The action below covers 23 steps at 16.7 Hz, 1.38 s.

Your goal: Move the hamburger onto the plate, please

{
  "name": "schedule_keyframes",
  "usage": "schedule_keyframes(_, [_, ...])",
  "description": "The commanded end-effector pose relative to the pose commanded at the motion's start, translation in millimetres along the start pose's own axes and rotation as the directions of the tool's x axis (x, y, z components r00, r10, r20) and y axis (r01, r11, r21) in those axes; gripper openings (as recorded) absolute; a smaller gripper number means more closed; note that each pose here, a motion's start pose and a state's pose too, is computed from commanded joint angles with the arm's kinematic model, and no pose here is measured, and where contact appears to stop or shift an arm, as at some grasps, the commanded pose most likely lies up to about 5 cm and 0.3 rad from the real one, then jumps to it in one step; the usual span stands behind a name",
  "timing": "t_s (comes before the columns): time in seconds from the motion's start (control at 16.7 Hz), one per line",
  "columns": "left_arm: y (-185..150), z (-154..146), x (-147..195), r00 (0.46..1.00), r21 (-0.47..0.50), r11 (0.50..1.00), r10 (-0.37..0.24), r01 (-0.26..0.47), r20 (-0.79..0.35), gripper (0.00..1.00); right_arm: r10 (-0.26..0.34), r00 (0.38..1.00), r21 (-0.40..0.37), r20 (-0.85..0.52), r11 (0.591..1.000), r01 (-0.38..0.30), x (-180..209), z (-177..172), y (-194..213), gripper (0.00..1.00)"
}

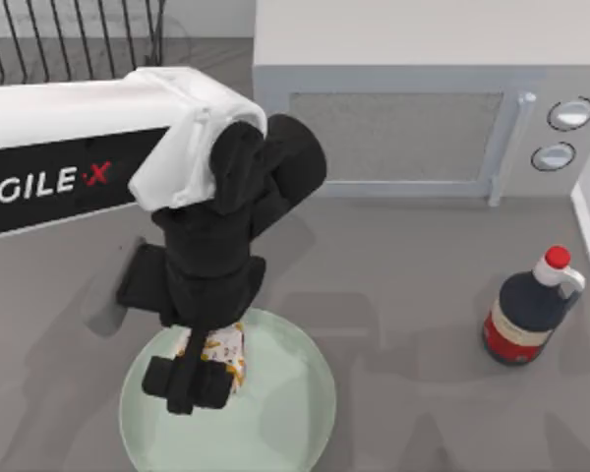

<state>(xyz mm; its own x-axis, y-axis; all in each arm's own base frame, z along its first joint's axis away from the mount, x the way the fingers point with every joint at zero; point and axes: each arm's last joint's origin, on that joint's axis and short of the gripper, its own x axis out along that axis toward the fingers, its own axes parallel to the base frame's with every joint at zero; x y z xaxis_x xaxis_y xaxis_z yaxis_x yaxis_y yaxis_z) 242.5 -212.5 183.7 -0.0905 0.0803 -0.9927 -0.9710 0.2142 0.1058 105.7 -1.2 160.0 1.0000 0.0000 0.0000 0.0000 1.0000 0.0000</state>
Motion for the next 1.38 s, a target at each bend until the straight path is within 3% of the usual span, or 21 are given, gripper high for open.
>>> schedule_keyframes(0.3, [9.1, -9.1, -8.2, 0.998, -0.139, 0.989, -0.059, 0.056, -0.019, 0.00, 0.000, 1.000, 0.000, 0.000, 1.000, 0.000, 0.0, 0.0, 0.0, 1.00])
schedule_keyframes(0.66, [7.9, -8.4, -7.2, 0.998, -0.143, 0.988, -0.058, 0.055, -0.019, 0.00, 0.000, 1.000, 0.000, 0.000, 1.000, 0.000, 0.0, 0.0, 0.0, 1.00])
schedule_keyframes(1.08, [6.5, -10.2, 35.6, 0.998, -0.142, 0.988, -0.061, 0.058, -0.020, 0.00, 0.000, 1.000, 0.000, 0.000, 1.000, 0.000, 0.0, 0.0, 0.0, 1.00])
schedule_keyframes(1.32, [6.7, -10.2, 36.5, 0.998, -0.142, 0.988, -0.061, 0.057, -0.020, 0.00, 0.000, 1.000, 0.000, 0.000, 1.000, 0.000, 0.0, 0.0, 0.0, 1.00])
schedule_keyframes(1.38, [6.7, -10.2, 36.5, 0.998, -0.142, 0.988, -0.061, 0.057, -0.020, 0.08, 0.000, 1.000, 0.000, 0.000, 1.000, 0.000, 0.0, 0.0, 0.0, 1.00])
